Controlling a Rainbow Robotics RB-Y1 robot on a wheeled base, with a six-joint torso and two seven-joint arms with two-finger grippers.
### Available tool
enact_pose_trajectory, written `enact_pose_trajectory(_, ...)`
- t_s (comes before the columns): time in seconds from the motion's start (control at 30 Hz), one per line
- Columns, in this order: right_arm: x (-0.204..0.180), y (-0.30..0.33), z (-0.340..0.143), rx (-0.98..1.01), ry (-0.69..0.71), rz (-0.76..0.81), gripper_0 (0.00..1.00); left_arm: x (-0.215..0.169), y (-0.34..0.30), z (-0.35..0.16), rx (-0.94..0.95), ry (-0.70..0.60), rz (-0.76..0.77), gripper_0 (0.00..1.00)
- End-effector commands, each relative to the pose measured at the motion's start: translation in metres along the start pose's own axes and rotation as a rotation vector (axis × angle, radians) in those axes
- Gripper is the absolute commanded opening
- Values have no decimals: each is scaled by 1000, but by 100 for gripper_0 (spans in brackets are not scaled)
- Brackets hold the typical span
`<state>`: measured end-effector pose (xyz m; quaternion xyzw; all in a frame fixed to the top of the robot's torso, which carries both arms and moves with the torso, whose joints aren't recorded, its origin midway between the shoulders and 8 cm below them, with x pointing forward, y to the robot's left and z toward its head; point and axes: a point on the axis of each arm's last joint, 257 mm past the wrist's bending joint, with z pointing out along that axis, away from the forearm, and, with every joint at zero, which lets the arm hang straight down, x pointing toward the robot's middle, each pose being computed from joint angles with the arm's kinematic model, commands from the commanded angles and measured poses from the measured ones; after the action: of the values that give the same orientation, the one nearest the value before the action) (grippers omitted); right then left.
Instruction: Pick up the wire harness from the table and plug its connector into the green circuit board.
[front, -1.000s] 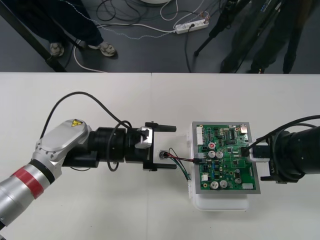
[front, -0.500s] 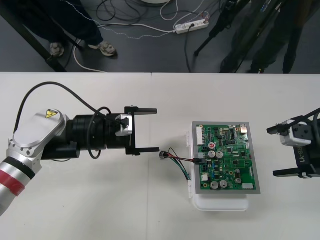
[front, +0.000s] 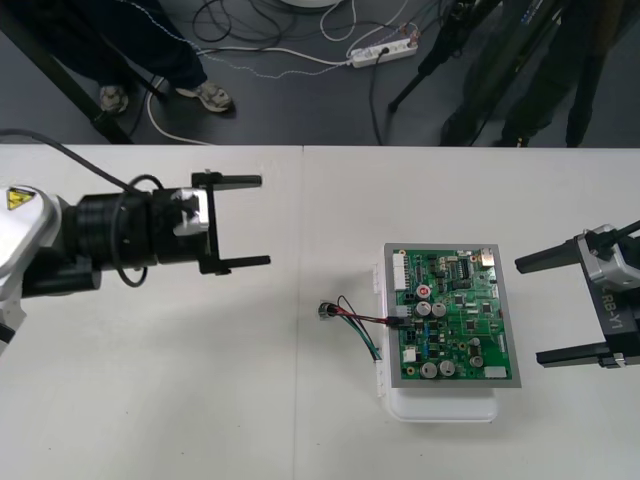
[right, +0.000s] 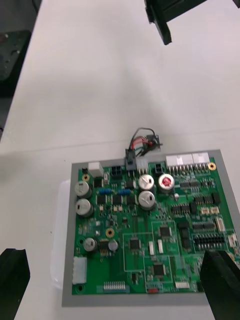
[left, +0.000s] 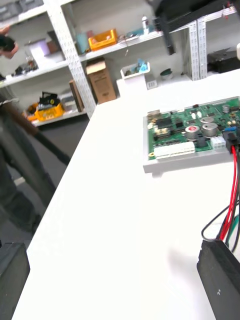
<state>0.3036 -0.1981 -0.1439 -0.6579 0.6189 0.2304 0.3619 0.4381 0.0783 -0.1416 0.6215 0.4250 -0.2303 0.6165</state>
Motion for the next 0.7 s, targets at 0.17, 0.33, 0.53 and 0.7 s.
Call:
enact_pose_trajectory(0.17, -33, 0, -4, 2, -123, 52, 100, -43, 5, -48, 93, 3, -95, 99)
enact_pose_trajectory(0.33, -44, -6, -4, 22, -163, 83, 100, -59, 9, -64, 116, 24, -100, 99)
enact_pose_trajectory(0.53, -68, -5, -6, 18, -160, 153, 100, -77, 11, -79, 141, 42, -112, 99)
enact_pose_trajectory(0.7, -90, -8, -12, 59, -129, 113, 100, -86, 5, -85, 169, 54, -133, 99)
